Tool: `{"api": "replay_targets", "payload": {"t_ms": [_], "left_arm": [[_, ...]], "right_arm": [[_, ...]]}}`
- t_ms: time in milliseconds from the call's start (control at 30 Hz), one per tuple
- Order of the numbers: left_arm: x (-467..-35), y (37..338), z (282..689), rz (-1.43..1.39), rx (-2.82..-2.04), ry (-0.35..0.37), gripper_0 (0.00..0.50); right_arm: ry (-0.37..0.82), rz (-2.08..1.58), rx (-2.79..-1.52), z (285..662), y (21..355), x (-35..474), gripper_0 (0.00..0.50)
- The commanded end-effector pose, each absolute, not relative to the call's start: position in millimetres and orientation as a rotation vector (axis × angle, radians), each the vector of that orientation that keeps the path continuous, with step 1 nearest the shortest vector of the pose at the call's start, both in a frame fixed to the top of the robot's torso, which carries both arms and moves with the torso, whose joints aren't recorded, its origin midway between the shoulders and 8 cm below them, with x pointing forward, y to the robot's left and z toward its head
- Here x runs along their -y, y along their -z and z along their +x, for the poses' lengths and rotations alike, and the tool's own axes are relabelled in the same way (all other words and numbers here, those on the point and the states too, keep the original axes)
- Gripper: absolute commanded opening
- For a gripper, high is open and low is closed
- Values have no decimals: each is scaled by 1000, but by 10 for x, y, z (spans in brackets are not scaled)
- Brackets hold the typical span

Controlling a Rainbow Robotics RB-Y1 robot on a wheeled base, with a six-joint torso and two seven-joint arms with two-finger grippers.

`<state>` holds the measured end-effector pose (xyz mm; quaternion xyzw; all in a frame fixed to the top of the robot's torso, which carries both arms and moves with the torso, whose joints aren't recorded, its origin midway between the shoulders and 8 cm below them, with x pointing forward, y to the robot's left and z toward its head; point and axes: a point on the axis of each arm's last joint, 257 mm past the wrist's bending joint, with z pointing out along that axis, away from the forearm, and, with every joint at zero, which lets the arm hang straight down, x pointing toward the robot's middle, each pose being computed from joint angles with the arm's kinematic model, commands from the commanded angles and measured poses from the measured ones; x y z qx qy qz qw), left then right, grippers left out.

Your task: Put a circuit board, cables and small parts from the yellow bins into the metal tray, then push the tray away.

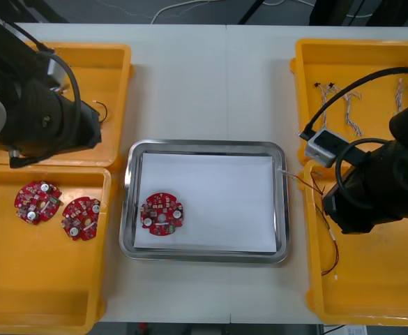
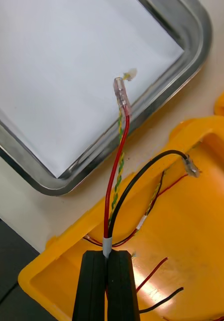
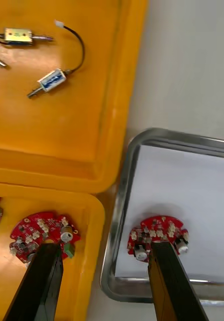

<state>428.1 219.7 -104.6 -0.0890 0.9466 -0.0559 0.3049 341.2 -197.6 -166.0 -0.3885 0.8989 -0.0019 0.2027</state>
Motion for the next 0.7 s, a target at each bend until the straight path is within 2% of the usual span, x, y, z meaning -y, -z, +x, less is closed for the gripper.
{"api": "replay_targets", "payload": {"t_ms": [33,100,167,267,400,700], "left_arm": [[-2683,1046,4447,-103,-2509,-48,500],[-2864,1065,4526,-112,-2506,-117,500],[-2972,1094,4566,-122,-2515,-144,500],[-3099,1114,4680,-121,-2520,-139,500],[-3247,1117,4817,-128,-2512,-129,500],[-3597,1081,5010,-149,-2495,-112,500]], "right_arm": [[122,-1375,-2359,3391,1639,1805,0],[163,-1472,-2314,3381,1686,1738,0],[187,-1541,-2274,3374,1714,1667,0],[222,-1647,-2206,3373,1766,1533,0],[211,-1772,-2130,3382,1871,1274,0],[171,-1906,-2048,3425,2133,728,0]]}}
